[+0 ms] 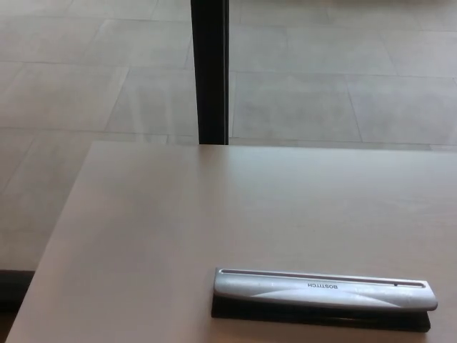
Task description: A hole pucnch is kept on the middle on the desk infront of the robot and the robot uses both its hands as fists to press on it and use it
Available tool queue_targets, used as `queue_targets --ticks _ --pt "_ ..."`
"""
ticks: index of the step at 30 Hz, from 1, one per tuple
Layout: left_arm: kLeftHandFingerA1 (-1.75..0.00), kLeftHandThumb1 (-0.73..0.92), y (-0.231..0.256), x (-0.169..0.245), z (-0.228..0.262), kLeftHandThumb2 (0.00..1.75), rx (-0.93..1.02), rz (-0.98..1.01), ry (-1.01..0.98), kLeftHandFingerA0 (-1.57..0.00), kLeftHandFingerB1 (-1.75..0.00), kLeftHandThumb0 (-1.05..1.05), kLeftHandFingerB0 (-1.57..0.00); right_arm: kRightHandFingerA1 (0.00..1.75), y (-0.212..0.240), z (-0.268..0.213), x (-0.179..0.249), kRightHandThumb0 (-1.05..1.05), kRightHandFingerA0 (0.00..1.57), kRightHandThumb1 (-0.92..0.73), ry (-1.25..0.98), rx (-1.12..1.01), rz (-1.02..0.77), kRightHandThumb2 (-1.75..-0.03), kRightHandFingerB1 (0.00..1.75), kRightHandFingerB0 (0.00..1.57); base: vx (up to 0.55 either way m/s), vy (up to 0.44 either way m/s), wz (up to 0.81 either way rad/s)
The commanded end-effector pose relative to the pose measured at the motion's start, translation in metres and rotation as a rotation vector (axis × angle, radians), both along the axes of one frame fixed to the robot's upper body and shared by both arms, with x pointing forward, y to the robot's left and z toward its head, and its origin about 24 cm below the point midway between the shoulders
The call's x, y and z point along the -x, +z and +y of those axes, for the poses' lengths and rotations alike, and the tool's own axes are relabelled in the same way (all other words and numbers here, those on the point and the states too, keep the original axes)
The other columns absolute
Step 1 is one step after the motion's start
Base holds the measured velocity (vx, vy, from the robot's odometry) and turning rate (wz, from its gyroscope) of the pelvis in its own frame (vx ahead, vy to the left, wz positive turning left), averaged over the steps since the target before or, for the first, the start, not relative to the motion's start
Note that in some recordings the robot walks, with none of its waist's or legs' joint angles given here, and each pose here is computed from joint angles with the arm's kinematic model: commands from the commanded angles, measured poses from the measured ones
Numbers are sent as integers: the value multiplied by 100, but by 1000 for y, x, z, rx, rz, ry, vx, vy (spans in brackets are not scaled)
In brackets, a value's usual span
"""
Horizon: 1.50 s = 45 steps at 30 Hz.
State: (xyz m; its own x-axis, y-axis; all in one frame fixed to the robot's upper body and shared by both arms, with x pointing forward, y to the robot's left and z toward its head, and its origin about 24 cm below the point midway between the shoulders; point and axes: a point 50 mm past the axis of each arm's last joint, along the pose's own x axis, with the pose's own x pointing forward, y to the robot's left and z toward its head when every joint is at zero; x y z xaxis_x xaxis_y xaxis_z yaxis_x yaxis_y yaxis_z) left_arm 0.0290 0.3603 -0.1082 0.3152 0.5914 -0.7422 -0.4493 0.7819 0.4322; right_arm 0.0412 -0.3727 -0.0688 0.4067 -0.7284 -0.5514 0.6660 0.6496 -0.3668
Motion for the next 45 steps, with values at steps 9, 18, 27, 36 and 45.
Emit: queue_targets --ticks 9,18,27,36,45 --pt "-99 69 84 -73 67 60 -216 -570 398 -112 -46 -20 -73 114 92 -89 -21 -32 96 -57 -585 77 -598 -105 83 63 0 0 0" --pt "-174 84 263 -227 -43 60 -260 -1276 -178 -77 -115 -11 -64 175 232 -51 -130 -33 112 -26 -161 179 -1127 -150 152 95 0 0 0" --pt "-175 72 297 -224 -171 94 51 -1611 -476 -91 -106 -18 -71 175 262 77 -169 -30 111 -45 348 17 -1319 -114 113 92 0 0 0" --pt "-175 80 242 -220 -274 95 376 -1366 -729 -89 -164 -28 -59 175 195 156 -177 -19 102 -68 624 -156 -1103 -118 150 58 0 0 0" --pt "-175 81 208 -205 -314 96 464 -1194 -799 -95 -152 -26 -56 175 164 193 -176 -16 111 -68 744 -204 -961 -124 162 59 0 0 0"
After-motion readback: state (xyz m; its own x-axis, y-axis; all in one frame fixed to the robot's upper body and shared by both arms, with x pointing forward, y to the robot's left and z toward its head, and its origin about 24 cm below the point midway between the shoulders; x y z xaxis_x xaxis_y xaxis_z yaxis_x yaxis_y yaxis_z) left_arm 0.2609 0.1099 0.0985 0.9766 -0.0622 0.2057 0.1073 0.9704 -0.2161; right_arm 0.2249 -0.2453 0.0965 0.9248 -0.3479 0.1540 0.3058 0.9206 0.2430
